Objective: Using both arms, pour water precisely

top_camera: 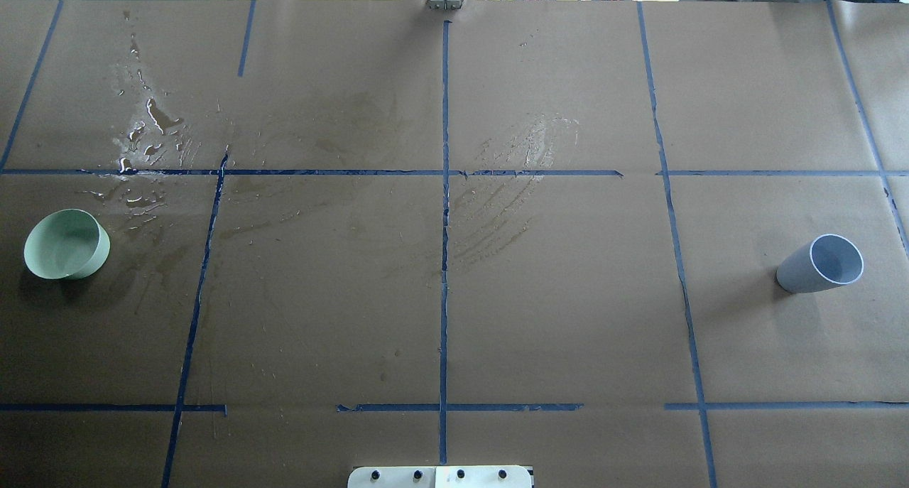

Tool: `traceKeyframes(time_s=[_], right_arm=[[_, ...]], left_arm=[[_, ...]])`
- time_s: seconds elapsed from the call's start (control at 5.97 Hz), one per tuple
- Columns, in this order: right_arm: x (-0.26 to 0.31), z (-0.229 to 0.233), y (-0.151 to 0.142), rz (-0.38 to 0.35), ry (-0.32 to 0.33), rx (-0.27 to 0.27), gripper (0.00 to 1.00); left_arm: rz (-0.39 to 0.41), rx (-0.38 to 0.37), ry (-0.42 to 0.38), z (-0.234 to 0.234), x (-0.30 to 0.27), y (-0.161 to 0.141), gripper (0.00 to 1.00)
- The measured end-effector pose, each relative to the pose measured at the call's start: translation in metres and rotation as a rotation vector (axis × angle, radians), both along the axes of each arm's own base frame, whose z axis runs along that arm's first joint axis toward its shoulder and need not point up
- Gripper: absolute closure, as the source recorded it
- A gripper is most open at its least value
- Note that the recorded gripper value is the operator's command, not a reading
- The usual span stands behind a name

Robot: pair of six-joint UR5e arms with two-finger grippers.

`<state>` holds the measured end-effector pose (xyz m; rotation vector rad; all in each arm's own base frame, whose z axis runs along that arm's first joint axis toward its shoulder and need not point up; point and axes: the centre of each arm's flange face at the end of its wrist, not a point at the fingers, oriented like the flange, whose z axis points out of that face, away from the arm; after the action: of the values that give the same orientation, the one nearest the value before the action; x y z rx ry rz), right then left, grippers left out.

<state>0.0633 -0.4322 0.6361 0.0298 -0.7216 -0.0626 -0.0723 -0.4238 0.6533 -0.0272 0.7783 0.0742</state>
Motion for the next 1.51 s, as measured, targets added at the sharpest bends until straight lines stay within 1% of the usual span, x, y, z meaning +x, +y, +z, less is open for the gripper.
traceKeyframes(time_s=[0.33, 0.67, 1.17, 1.51], right_arm=[[0.0, -0.001, -0.001, -0.001, 0.004, 0.004, 0.0], [-0.001, -0.012, -0.009, -0.002, 0.005, 0.026, 0.0], [-0.002, -0.025, -0.018, -0.012, 0.006, 0.062, 0.0], [-0.003, -0.04, -0.02, -0.014, 0.004, 0.094, 0.0]], left_arm=[[-0.001, 0.006, -0.001, -0.005, 0.0, 0.0, 0.0], [-0.001, 0.02, -0.006, -0.012, 0.001, -0.003, 0.0], [0.0, 0.072, -0.009, -0.032, 0.0, -0.028, 0.0], [-0.002, 0.139, -0.007, -0.05, 0.0, -0.033, 0.0]])
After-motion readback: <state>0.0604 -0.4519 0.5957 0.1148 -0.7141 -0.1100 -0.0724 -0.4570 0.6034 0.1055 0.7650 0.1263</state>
